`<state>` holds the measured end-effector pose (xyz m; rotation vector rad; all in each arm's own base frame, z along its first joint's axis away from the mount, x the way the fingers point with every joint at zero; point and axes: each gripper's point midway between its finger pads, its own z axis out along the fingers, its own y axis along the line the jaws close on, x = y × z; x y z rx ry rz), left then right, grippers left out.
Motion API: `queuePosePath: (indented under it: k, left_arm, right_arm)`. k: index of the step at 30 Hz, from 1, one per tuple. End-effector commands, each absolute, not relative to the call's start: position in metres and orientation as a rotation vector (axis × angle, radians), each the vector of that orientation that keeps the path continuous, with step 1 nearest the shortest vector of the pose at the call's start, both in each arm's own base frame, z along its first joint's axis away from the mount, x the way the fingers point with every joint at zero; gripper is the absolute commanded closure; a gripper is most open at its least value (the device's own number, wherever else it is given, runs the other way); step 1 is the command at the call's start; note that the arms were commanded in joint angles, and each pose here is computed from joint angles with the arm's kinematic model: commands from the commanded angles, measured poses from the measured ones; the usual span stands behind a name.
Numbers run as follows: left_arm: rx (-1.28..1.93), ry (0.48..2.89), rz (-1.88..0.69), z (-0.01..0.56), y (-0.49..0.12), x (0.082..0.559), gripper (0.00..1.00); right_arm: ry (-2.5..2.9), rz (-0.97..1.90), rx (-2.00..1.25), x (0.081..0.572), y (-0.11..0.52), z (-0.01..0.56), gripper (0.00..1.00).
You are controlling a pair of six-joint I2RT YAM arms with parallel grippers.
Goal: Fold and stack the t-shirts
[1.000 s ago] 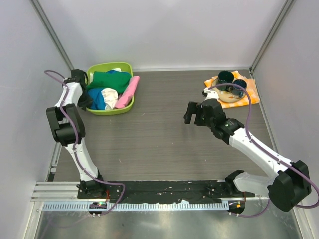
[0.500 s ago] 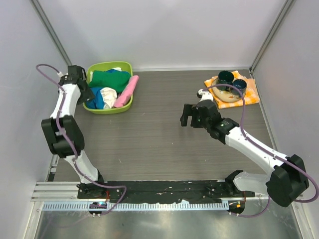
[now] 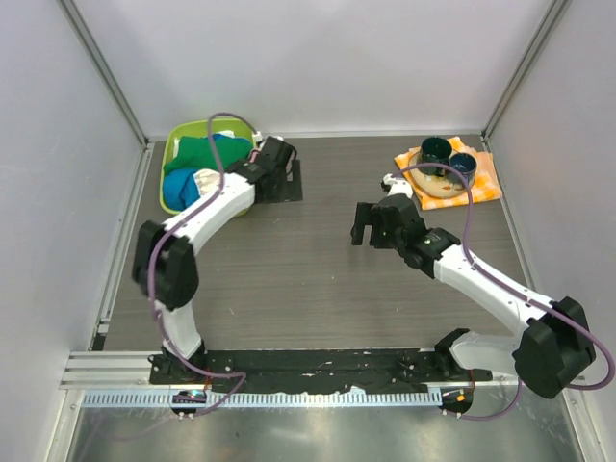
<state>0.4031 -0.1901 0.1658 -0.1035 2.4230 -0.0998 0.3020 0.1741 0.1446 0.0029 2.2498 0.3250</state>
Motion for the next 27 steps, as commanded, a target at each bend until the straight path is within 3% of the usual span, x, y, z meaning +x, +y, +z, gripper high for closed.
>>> queuePosePath:
  k: [1,7,16,27]
  left_arm:
    - [-0.076,2.362,-0.254,0.172,-0.242,0.448,0.02]
    - [-0.015,2.392,-0.161,0.140,-0.258,0.495,0.02]
    - [-0.120,2.441,-0.102,0.097,-0.211,0.550,0.02]
    - [-0.222,2.534,0.043,0.073,-0.119,0.537,0.03]
  right_arm:
    - [2.169,0.318,0.047,0.306,0.168,0.175,0.00]
    - [2.171,0.275,0.044,0.304,0.160,0.176,0.00]
    - [2.204,0.252,0.030,0.300,0.158,0.160,0.00]
    - [2.227,0.311,0.028,0.304,0.174,0.146,0.00]
